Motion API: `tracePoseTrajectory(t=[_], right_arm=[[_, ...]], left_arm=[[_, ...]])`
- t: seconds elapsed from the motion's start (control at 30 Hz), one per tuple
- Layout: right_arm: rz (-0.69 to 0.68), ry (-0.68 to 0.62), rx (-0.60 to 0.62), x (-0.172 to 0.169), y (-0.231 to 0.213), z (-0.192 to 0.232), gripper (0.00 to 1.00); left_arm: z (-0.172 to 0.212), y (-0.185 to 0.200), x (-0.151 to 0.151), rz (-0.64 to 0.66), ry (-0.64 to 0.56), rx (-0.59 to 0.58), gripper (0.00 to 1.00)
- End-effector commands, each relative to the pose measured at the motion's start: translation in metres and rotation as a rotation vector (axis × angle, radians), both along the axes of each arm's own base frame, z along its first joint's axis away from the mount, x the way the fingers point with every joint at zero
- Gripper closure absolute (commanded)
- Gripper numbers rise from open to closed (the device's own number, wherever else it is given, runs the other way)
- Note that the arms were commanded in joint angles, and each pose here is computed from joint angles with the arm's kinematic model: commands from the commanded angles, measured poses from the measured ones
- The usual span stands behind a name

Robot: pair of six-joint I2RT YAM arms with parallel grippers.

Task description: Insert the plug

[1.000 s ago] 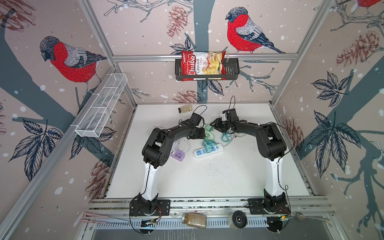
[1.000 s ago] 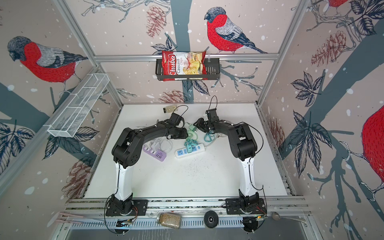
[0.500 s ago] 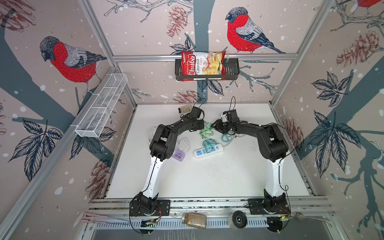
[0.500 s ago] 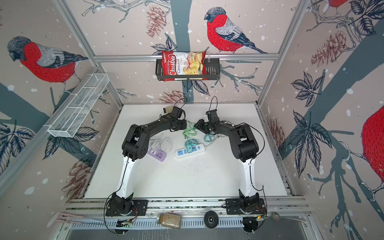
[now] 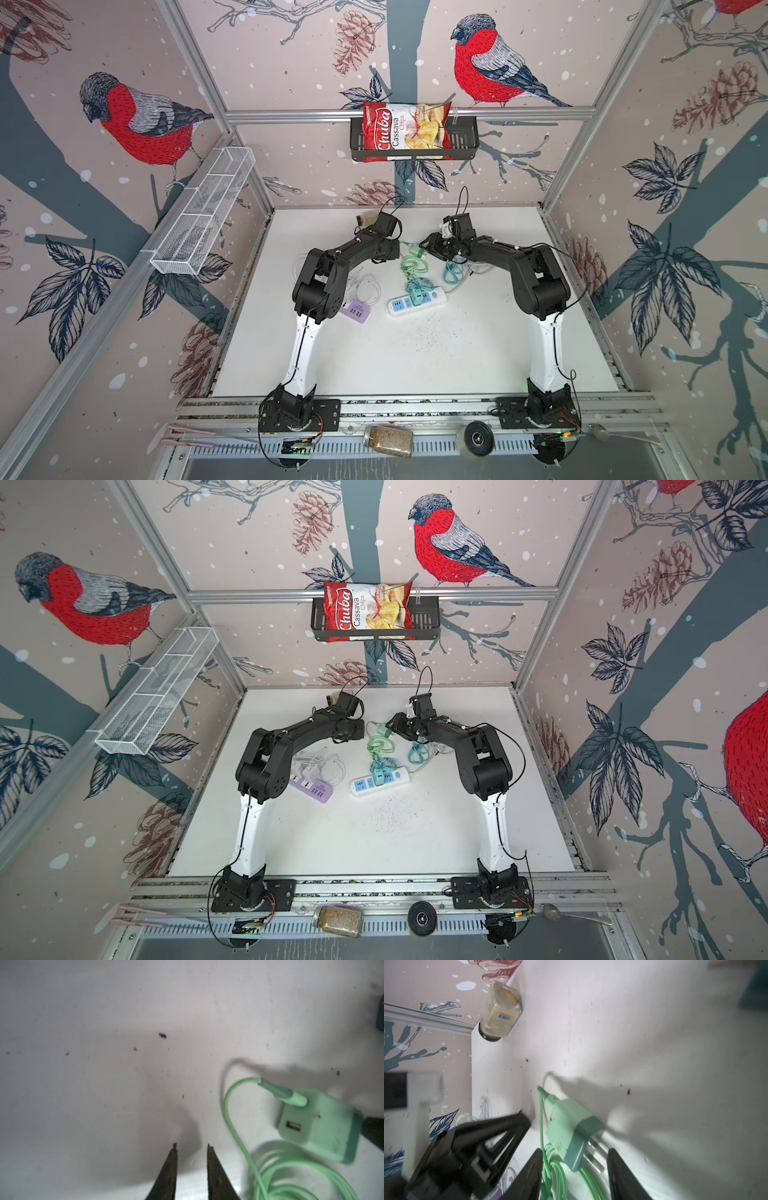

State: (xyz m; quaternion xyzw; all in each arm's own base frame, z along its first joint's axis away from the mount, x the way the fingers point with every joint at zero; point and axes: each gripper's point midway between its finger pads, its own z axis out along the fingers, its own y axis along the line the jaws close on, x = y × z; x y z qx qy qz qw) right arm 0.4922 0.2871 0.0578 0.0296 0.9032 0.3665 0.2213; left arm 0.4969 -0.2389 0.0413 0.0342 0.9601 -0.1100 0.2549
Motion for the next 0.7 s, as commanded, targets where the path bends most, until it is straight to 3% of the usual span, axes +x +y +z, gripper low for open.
tracePoseTrajectory(t=[0.0, 0.13, 0.37, 0.67], right_arm=[[-0.014, -0.02, -0.145, 0.004, -0.019, -0.011, 0.49], [-0.01, -0.041, -0.184, 0.011, -0.028, -0.014, 0.48], [0.058, -0.069, -0.184, 0.025, -0.015, -0.013, 0.49], [0.105, -0.079, -0.209, 0.031, 0.001, -0.021, 0.49]], left_arm=[[0.023, 0.0, -0.012, 0.001, -0.017, -0.024, 0.72], [0.034, -0.022, -0.038, -0.076, 0.001, -0.101, 0.64], [0.004, -0.05, -0.075, -0.108, 0.123, -0.117, 0.52], [-0.018, -0.054, -0.073, -0.077, 0.149, -0.116, 0.49]])
